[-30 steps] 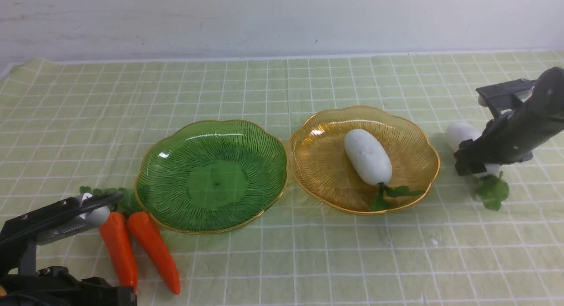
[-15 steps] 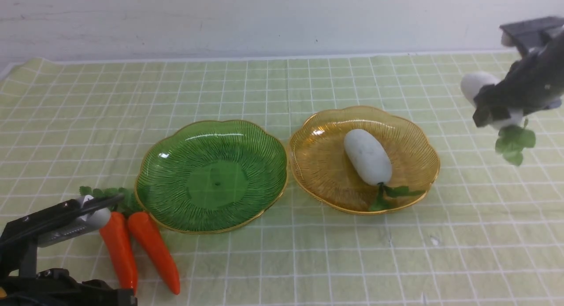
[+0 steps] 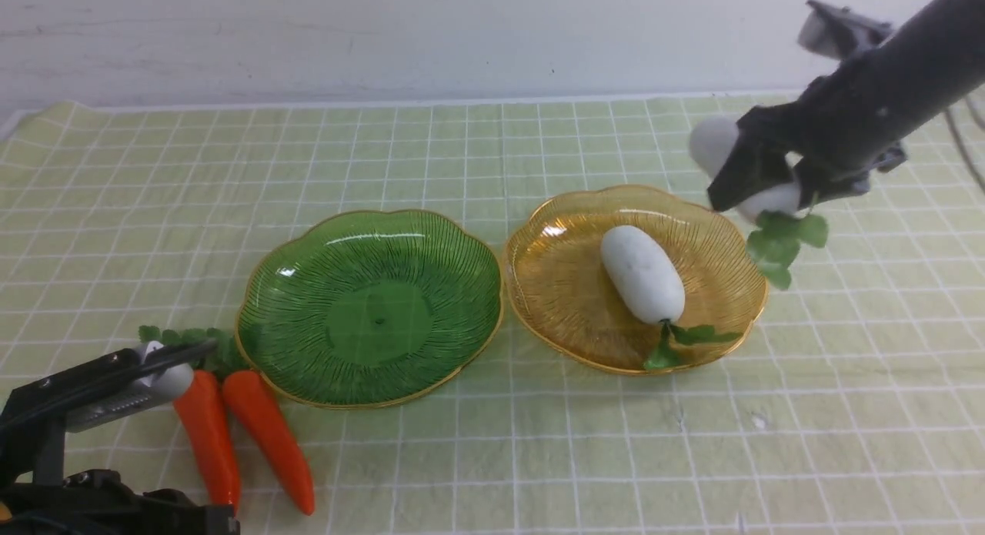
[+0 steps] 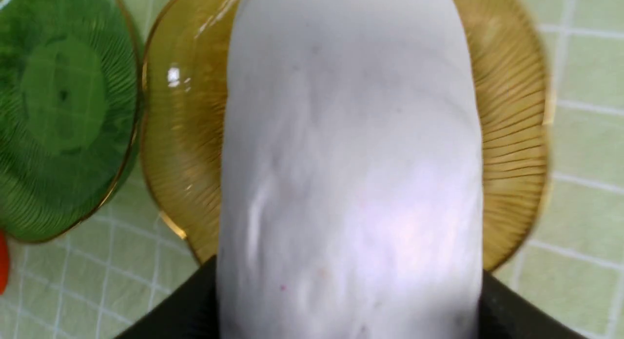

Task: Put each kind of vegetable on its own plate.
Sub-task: Use the right arm to grab a radish and put it into the right plate, then use the left arm to grab a carrot and put it into the left plate

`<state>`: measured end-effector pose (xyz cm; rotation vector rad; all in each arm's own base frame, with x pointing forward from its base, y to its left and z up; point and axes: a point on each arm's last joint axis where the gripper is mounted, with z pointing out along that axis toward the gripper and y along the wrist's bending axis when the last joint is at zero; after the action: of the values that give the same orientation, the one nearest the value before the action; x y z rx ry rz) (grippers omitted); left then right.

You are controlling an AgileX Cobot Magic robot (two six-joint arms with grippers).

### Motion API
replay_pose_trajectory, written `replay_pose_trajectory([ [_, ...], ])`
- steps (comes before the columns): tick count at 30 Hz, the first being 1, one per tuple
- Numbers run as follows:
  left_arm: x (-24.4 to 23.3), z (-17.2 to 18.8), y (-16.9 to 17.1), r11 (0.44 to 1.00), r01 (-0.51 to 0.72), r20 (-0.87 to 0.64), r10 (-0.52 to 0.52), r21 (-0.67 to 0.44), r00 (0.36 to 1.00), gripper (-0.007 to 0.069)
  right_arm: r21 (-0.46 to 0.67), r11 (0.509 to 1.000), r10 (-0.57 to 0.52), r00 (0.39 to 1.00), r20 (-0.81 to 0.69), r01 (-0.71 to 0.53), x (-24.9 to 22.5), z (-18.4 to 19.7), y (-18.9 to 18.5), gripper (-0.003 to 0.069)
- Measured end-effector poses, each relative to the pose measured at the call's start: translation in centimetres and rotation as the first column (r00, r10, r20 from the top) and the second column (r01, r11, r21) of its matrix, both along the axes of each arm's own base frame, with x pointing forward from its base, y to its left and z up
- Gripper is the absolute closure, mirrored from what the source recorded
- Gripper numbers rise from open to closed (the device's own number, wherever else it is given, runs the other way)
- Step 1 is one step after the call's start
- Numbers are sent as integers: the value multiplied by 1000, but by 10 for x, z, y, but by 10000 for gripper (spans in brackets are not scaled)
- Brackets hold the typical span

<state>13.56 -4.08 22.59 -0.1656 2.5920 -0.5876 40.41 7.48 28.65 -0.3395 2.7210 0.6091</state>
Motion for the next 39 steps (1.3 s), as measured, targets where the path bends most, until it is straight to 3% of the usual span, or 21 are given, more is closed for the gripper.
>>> replay_pose_trajectory([
  [2,0,0,0,1000,0,0,0,0,1000,550,-45,994,95,996,-6,-95,-9,-4,32,182],
  [8,0,0,0,1000,0,0,0,0,1000,550,-138,975,187,979,79,-175,-15,-5,73,182],
  [13,0,0,0,1000,1,-2,-1,0,1000,550,-142,982,143,980,136,-124,-10,-9,87,144],
  [18,0,0,0,1000,2,-3,-2,0,1000,550,-153,983,112,989,92,-97,-6,-23,87,7],
  [24,-1,0,0,1000,3,-6,-3,-1,1000,550,-189,972,141,990,-5,-139,-12,-29,84,-4],
  [29,-1,0,0,1000,1,-7,-1,-2,1000,550,-243,956,165,986,-12,-163,-11,-18,81,106],
  [31,-1,0,0,1000,0,-7,0,-3,1000,540,-260,952,166,986,5,-160,-12,-13,78,225],
  [34,0,0,0,1000,1,-6,-1,2,1000,527,-259,954,162,987,14,-153,-14,-7,77,337],
  [38,3,6,2,1000,-14,7,14,19,1000,475,-212,970,136,988,77,-117,-31,27,74,589],
  [39,3,6,2,1000,-16,9,15,20,1000,469,-206,972,135,987,87,-115,-34,31,73,597],
])
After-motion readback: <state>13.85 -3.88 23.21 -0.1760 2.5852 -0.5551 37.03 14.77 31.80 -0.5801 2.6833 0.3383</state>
